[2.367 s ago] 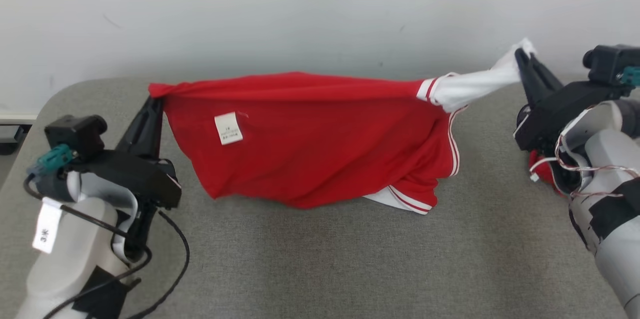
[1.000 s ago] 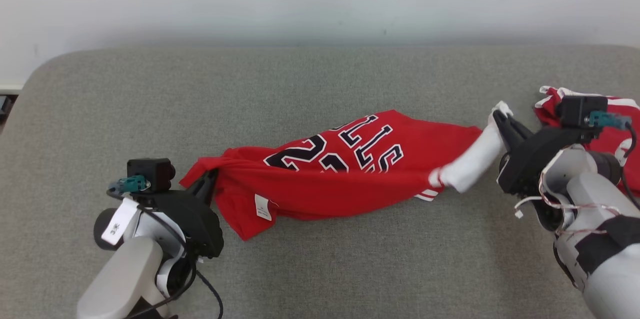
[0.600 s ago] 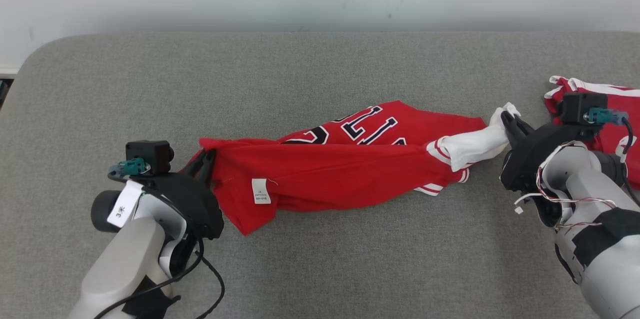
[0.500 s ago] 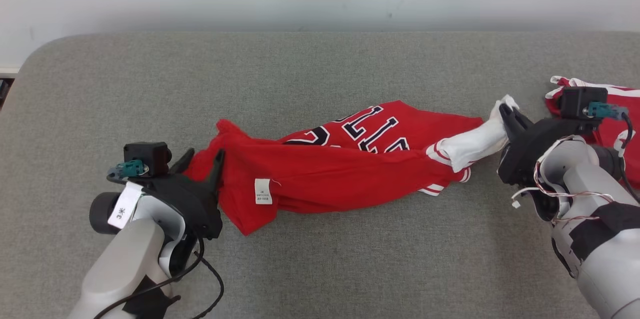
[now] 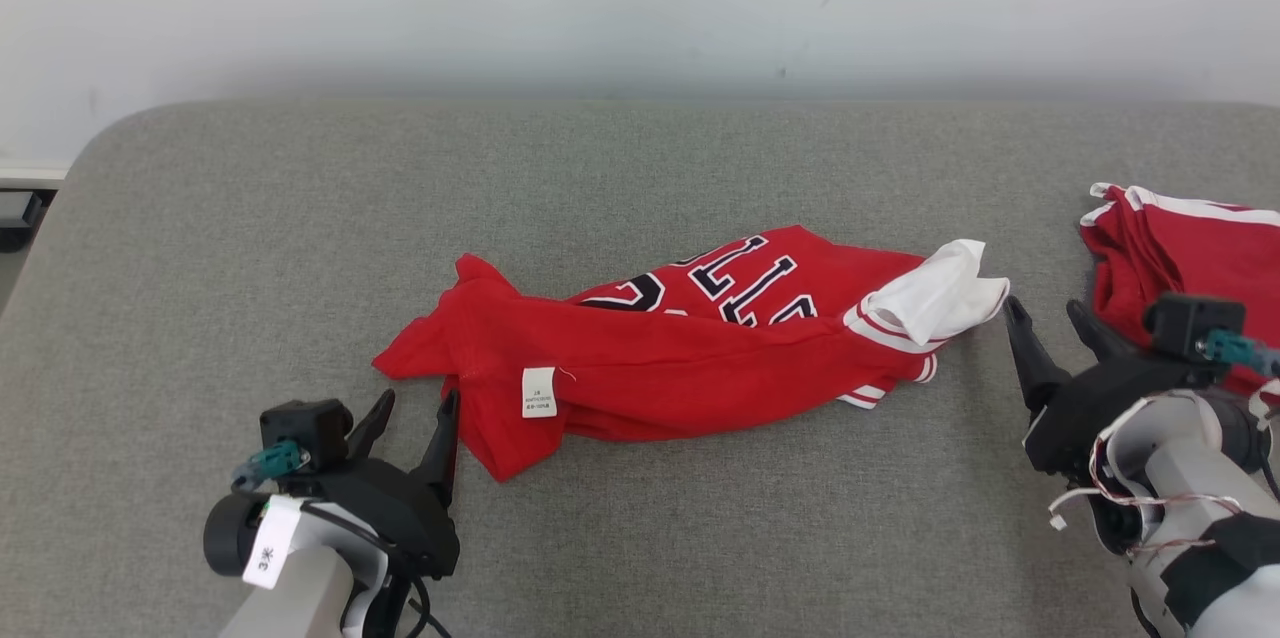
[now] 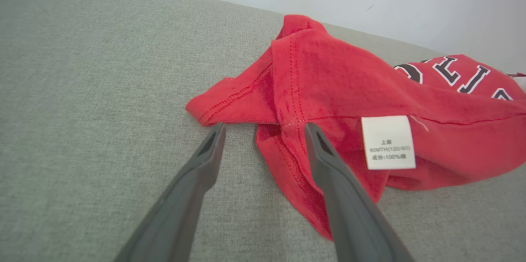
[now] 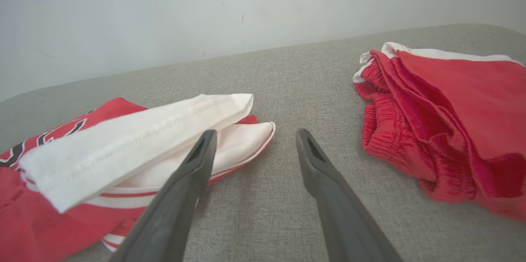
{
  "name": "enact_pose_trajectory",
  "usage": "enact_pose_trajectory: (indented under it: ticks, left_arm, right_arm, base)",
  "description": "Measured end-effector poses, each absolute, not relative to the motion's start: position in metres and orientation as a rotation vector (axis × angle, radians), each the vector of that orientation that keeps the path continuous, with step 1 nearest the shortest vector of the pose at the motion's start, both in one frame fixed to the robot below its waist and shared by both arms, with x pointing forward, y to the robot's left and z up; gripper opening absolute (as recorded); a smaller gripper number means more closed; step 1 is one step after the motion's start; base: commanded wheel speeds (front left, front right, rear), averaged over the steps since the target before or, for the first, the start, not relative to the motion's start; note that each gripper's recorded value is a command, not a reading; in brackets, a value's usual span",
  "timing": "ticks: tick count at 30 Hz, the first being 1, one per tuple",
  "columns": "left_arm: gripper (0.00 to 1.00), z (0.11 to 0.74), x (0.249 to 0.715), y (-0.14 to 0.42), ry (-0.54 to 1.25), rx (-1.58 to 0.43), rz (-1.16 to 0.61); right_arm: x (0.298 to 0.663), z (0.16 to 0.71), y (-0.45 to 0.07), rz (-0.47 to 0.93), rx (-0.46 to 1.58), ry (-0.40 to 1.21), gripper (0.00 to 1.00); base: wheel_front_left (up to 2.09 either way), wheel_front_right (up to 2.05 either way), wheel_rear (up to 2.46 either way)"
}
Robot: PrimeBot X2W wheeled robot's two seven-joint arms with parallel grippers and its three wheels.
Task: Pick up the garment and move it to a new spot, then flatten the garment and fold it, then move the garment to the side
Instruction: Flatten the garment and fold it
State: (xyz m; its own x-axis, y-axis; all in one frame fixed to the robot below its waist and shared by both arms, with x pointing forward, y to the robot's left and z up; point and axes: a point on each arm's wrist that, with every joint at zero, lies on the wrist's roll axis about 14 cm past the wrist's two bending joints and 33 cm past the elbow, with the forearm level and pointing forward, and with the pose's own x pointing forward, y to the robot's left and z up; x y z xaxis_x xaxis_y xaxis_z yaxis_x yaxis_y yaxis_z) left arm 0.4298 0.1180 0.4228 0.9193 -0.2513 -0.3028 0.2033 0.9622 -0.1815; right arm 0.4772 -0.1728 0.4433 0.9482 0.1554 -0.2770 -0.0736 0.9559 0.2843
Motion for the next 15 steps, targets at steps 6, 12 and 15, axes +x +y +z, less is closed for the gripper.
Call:
enact_pose_trajectory:
  ticks: [6,12,15]
  left_arm:
    - [1.0,0.426,0.428,0.118,0.309,-0.155,-0.233]
    - [1.0,0.427,0.431,0.107,0.309,-0.161,-0.262]
    - [1.0,0.424,0.432,0.098,0.32,-0.169,-0.282]
  right_arm:
    - [0.469,0.444,-0.184,0.107,0.262,0.278,1.0]
    - [0.477,0.458,-0.173,0.127,0.286,0.242,1.0]
    - [0.487,0.465,-0.167,0.137,0.295,0.232,1.0]
  base:
    - [0.0,0.0,0.0]
    - [0.0,0.0,0.0]
    - [0.0,0.0,0.0]
